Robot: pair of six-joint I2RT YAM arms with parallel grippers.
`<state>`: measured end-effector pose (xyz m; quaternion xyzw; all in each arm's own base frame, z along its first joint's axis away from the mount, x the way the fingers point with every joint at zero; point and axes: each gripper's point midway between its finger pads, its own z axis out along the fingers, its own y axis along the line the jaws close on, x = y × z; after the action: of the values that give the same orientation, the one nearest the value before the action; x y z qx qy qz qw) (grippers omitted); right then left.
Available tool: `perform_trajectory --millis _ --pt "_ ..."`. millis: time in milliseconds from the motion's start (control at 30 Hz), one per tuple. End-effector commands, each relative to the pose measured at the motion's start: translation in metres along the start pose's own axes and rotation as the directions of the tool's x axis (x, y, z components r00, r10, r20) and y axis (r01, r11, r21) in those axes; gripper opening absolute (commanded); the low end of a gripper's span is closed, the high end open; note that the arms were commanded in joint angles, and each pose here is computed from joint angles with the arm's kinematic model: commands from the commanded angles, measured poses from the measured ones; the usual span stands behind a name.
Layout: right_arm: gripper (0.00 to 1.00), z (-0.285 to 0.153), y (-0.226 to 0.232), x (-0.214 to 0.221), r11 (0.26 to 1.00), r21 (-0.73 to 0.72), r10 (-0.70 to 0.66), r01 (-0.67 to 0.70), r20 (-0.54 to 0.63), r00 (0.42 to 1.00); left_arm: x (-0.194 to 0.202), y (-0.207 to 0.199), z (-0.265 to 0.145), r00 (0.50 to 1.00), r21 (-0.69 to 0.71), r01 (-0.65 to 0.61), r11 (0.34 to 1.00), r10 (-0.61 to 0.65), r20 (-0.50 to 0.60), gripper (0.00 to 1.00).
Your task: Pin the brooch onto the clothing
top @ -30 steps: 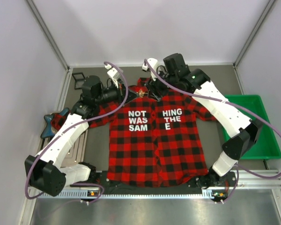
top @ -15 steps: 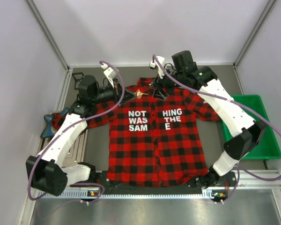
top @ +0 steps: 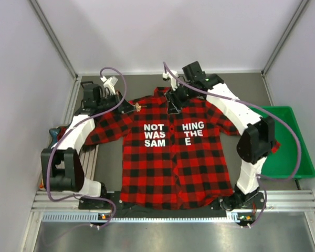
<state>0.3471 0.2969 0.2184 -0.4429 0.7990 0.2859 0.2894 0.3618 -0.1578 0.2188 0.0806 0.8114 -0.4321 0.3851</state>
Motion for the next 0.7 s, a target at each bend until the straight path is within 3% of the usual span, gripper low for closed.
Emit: perform_trajectory --millis 0,67,200,467,667 --pt "0.54 0.029 -0.02 -0.01 0.998 0.01 0.057 -0.057 0.024 0.998 0.012 0.032 0.009 0.995 0.002 0.086 0.996 -0.085 -0.061 0.0" --pt "0.46 0.043 -0.022 -0.011 0.996 -0.016 0.084 -0.083 0.03 0.996 0.016 0.048 0.009 0.985 0.004 0.149 0.989 -0.148 -0.085 0.0" --pt "0.38 0.082 -0.021 -0.002 0.998 -0.06 0.036 -0.036 0.006 0.999 0.03 0.074 0.022 0.965 -0.021 0.235 0.972 -0.236 -0.117 0.0" --pt "0.34 0.153 0.028 0.028 0.972 -0.13 -0.201 0.195 -0.037 0.979 0.036 0.106 0.028 0.938 -0.06 0.324 0.944 -0.329 -0.105 0.0" --pt "0.34 0.191 0.044 0.057 0.964 -0.157 -0.231 0.213 -0.1 0.968 0.036 0.116 0.024 0.939 -0.084 0.324 0.942 -0.331 -0.097 0.0"
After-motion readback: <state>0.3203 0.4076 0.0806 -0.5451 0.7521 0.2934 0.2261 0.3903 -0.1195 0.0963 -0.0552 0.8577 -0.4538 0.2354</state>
